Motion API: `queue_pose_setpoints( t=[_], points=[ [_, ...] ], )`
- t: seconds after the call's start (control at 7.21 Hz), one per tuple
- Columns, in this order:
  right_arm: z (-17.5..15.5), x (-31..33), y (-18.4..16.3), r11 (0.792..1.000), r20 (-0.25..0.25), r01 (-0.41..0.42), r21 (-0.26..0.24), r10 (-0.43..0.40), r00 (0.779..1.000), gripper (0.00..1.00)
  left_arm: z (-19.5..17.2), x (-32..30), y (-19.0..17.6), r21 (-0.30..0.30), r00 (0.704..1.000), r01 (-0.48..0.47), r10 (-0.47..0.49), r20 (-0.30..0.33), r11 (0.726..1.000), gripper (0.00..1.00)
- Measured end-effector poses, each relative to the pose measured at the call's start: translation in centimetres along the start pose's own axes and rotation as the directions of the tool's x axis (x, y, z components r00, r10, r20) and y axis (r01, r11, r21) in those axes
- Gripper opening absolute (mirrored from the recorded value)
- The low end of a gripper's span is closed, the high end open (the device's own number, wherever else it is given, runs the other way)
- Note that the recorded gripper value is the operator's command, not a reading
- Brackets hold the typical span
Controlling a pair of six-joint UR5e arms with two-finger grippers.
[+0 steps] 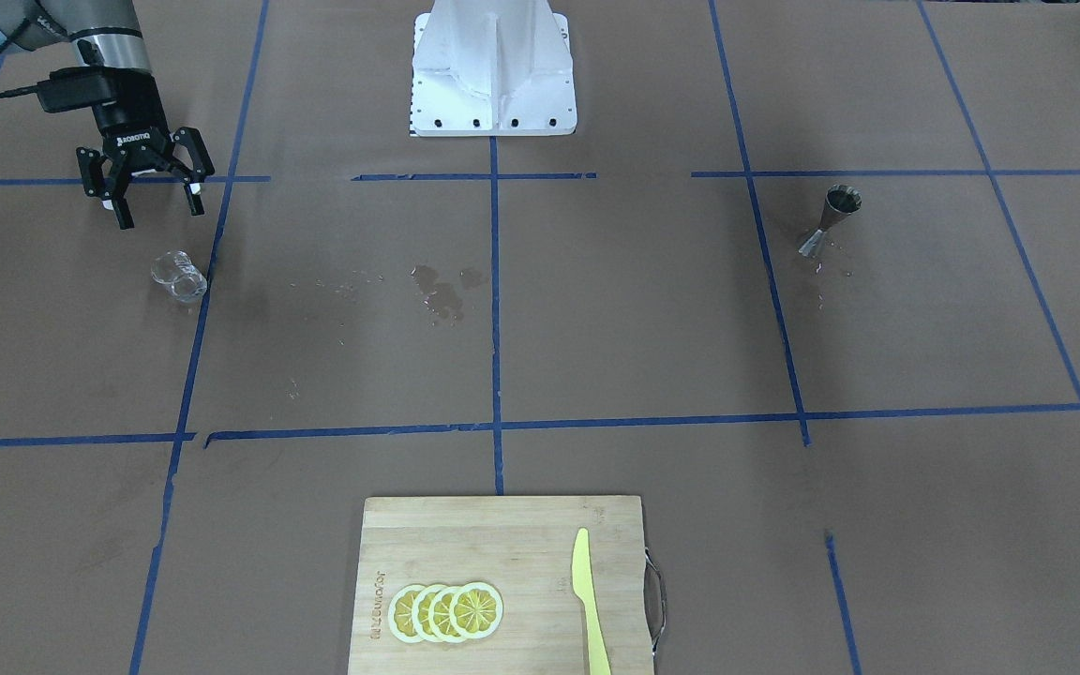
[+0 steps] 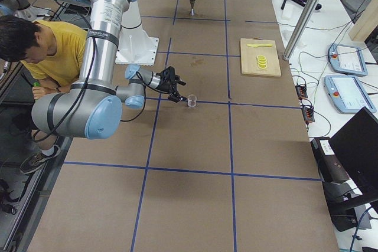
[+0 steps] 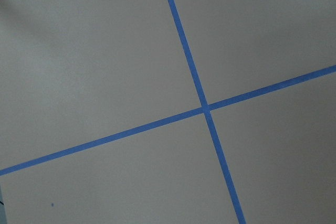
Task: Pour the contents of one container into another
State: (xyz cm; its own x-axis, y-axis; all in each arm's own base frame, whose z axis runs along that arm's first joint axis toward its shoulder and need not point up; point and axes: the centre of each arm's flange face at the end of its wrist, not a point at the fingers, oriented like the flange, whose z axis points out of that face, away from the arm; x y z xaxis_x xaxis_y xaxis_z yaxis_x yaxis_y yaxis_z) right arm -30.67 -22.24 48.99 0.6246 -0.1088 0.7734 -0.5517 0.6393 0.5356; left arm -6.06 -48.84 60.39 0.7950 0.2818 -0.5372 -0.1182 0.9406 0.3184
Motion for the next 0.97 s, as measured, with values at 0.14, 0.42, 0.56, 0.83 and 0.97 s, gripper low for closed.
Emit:
queue_pose_setpoints(
  t=[0.14,0.42,0.56,0.83,0.97],
  points=[
    [-1.0,0.8,-0.8,0.999,0.0,0.024,-0.044,-0.024,1.0,1.0,0.0,0.0,-0.1,0.0,1.0,-0.001,0.001,0.0,1.0,1.0],
    [-0.9,3.1,-2.9,0.985,-0.015,0.061,-0.159,-0.064,0.998,1.0,0.3,-0.1,-0.1,-0.005,1.0,0.001,-0.001,-0.001,1.0,1.0],
    [-0.4,5.0,-4.8,0.973,-0.026,0.063,-0.224,-0.071,0.997,1.0,0.4,-0.2,-0.1,-0.006,1.0,0.001,-0.001,-0.001,1.0,1.0],
    [0.4,10.5,-9.9,0.937,-0.021,0.087,-0.339,-0.1,0.995,1.0,0.5,-0.2,-0.3,-0.006,1.0,-0.001,0.001,-0.002,1.0,1.0],
    [1.1,13.8,-12.1,0.919,-0.02,0.09,-0.383,-0.105,0.994,1.0,0.4,-0.1,-0.6,-0.003,1.0,-0.004,0.004,-0.001,1.0,1.0]
  ],
)
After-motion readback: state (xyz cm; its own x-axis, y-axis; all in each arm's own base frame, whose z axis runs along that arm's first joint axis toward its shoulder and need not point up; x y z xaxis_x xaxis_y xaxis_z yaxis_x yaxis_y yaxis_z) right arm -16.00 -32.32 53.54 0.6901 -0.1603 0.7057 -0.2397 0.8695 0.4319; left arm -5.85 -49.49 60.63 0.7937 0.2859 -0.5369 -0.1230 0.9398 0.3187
